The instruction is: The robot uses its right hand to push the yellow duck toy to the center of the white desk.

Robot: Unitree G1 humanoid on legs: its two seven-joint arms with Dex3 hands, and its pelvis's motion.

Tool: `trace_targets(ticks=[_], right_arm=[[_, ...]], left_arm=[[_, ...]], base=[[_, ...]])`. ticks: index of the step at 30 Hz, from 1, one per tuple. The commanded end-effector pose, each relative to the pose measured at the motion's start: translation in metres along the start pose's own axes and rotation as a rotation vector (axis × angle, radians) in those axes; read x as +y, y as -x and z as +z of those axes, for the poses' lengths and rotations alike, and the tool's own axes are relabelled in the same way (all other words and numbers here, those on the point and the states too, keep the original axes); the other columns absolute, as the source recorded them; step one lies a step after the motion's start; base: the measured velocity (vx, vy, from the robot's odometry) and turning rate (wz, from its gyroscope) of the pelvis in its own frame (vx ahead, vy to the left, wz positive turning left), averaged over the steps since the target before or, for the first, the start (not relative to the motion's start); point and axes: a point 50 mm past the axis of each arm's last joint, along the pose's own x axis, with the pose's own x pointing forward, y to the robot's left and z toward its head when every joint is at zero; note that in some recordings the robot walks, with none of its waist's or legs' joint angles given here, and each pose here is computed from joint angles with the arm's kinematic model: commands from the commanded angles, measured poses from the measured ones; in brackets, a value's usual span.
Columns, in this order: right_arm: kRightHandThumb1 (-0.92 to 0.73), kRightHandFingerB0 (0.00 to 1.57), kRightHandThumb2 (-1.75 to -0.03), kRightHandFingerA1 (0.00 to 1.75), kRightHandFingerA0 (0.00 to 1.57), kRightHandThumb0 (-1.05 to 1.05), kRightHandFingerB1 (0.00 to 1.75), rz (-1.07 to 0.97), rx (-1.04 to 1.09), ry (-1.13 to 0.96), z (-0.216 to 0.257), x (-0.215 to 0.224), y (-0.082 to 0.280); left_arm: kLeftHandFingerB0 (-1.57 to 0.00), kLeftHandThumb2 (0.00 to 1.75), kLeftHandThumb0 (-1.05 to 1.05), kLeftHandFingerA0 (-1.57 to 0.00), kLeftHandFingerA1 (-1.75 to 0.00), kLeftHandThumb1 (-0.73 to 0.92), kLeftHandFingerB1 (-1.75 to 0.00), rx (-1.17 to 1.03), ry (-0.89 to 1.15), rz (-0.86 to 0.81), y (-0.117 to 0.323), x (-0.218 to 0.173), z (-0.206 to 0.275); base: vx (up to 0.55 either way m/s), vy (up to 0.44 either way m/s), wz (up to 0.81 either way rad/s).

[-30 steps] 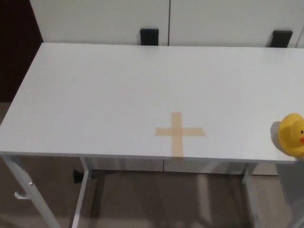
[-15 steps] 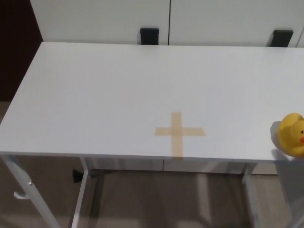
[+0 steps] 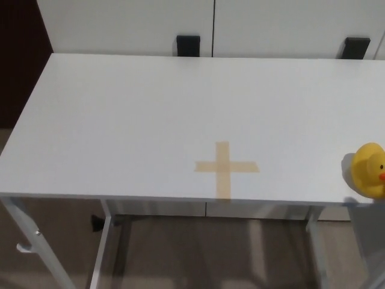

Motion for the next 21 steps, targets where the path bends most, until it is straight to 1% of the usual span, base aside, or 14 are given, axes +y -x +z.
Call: trace_targets(ticks=[1,2,5,6,8,9,11,13,15,16,18,21], right_arm=[[-0.92,0.21,-0.69,0.41,0.3,-0.7,0.33,0.001,0.059,0.019,-0.0094,0.0102,-0.004],[-0.84,0.25,-0.77,0.46,0.35,-0.77,0.39,-0.008,0.062,0.016,-0.0105,0.0108,-0.0048],[-0.85,0.26,-0.77,0.46,0.36,-0.77,0.4,-0.022,0.064,0.018,-0.0116,0.0113,-0.0058],[-0.92,0.29,-0.73,0.43,0.39,-0.73,0.38,-0.025,0.067,0.014,-0.0124,0.0119,-0.0059],[-0.92,0.29,-0.73,0.43,0.39,-0.73,0.38,-0.026,0.068,0.012,-0.0128,0.0121,-0.006],[-0.92,0.36,-0.71,0.44,0.44,-0.7,0.4,-0.069,0.068,-0.023,-0.0134,0.0116,-0.0068],[-0.92,0.35,-0.71,0.44,0.44,-0.69,0.39,-0.099,0.067,-0.056,-0.0131,0.0122,-0.0078],[-0.92,0.36,-0.7,0.44,0.46,-0.71,0.4,-0.113,0.067,-0.071,-0.0123,0.0132,-0.0088],[-0.92,0.36,-0.7,0.44,0.46,-0.71,0.4,-0.119,0.067,-0.076,-0.0118,0.0137,-0.0093],[-0.92,0.35,-0.7,0.43,0.46,-0.69,0.39,-0.125,0.069,-0.082,-0.0119,0.0143,-0.0094],[-0.92,0.37,-0.7,0.45,0.47,-0.69,0.4,-0.132,0.068,-0.092,-0.0115,0.0166,-0.0101],[-0.92,0.37,-0.71,0.45,0.45,-0.68,0.41,-0.133,0.061,-0.086,-0.0103,0.0197,-0.0113]], left_arm=[[-0.82,0.71,-0.15,-0.86,-0.73,0.65,-0.57,-0.017,0.01,0.002,0.0005,0.0001,-0.0009],[-0.79,0.65,-0.18,-0.87,-0.7,0.68,-0.56,-0.012,0.017,0.002,0.0006,0.0,-0.0019],[-0.8,0.65,-0.17,-0.87,-0.72,0.67,-0.57,-0.007,0.023,0.005,0.0006,0.0002,-0.0024],[-0.79,0.66,-0.16,-0.87,-0.72,0.67,-0.57,-0.007,0.02,0.003,0.0008,0.0002,-0.0037],[-0.79,0.66,-0.16,-0.87,-0.72,0.67,-0.57,-0.007,0.018,0.002,0.001,0.0002,-0.0042],[-0.82,0.71,-0.16,-0.87,-0.71,0.66,-0.56,-0.005,0.016,0.001,0.001,-0.0009,-0.0046],[-0.82,0.69,-0.17,-0.87,-0.73,0.66,-0.6,-0.006,0.011,0.0,0.0012,-0.0022,-0.0054],[-0.81,0.7,-0.16,-0.87,-0.73,0.66,-0.6,-0.006,0.009,-0.002,0.0014,-0.0031,-0.006],[-0.81,0.7,-0.16,-0.87,-0.73,0.66,-0.6,-0.006,0.009,-0.002,0.0014,-0.0034,-0.0062],[-0.81,0.65,-0.17,-0.87,-0.73,0.68,-0.58,-0.003,0.008,-0.005,0.0016,-0.0047,-0.0073],[-0.79,0.67,-0.17,-0.86,-0.71,0.69,-0.58,-0.002,-0.009,-0.011,0.002,-0.0067,-0.0091],[-0.78,0.66,-0.17,-0.86,-0.71,0.69,-0.57,-0.004,-0.032,-0.013,0.0022,-0.0075,-0.0096]], base=[[0.0,0.0,0.0],[0.0,0.0,0.0],[0.0,0.0,0.0],[0.0,0.0,0.0],[0.0,0.0,0.0],[0.0,0.0,0.0],[0.0,0.0,0.0],[0.0,0.0,0.0],[0.0,0.0,0.0],[0.0,0.0,0.0],[0.0,0.0,0.0],[0.0,0.0,0.0]])
